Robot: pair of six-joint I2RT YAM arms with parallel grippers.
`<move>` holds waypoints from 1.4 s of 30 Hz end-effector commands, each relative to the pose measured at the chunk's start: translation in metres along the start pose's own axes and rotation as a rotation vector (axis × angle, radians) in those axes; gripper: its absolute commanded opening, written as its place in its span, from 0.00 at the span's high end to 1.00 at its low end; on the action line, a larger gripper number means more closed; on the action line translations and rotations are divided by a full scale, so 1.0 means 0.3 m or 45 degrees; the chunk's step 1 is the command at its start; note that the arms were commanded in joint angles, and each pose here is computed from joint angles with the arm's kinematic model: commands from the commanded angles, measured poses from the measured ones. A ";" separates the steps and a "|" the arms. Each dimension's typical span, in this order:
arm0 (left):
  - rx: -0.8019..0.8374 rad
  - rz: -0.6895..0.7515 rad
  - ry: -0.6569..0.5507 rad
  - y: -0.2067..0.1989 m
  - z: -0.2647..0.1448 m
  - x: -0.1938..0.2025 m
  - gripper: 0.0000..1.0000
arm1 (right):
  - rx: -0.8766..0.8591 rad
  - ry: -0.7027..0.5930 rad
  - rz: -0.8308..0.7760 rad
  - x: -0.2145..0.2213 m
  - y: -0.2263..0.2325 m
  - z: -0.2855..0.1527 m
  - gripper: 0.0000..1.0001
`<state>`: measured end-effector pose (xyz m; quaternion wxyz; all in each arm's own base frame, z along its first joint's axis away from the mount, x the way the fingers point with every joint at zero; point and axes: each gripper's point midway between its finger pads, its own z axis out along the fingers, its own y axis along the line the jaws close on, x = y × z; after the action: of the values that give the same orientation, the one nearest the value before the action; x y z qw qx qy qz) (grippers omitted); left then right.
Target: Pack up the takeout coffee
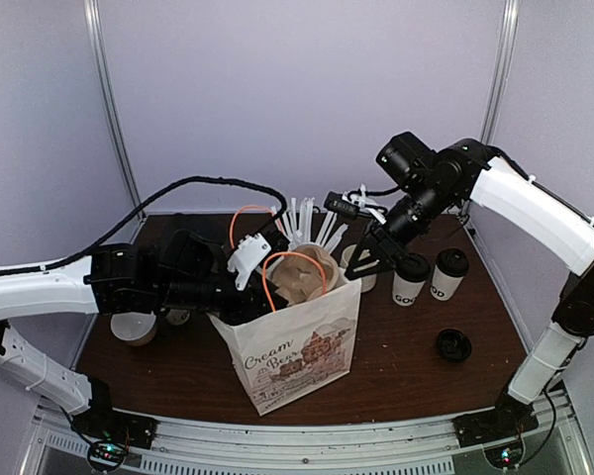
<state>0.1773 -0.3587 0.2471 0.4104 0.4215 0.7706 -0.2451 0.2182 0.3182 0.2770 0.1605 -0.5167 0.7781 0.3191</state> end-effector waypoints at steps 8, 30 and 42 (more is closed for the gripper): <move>0.059 -0.032 0.098 -0.030 0.012 0.018 0.96 | 0.083 -0.008 -0.047 -0.027 -0.012 -0.037 0.63; 0.149 -0.142 0.536 -0.096 0.110 0.200 0.98 | 0.213 -0.015 -0.089 -0.047 -0.018 -0.084 0.69; 0.061 -0.128 0.732 -0.069 0.197 0.266 0.99 | 0.281 -0.083 -0.134 -0.044 -0.004 -0.181 0.46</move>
<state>0.1542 -0.3816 0.1571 0.1659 0.4540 0.8559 -0.1837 0.2272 0.3003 0.3169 0.2422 -0.5281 0.7739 0.2519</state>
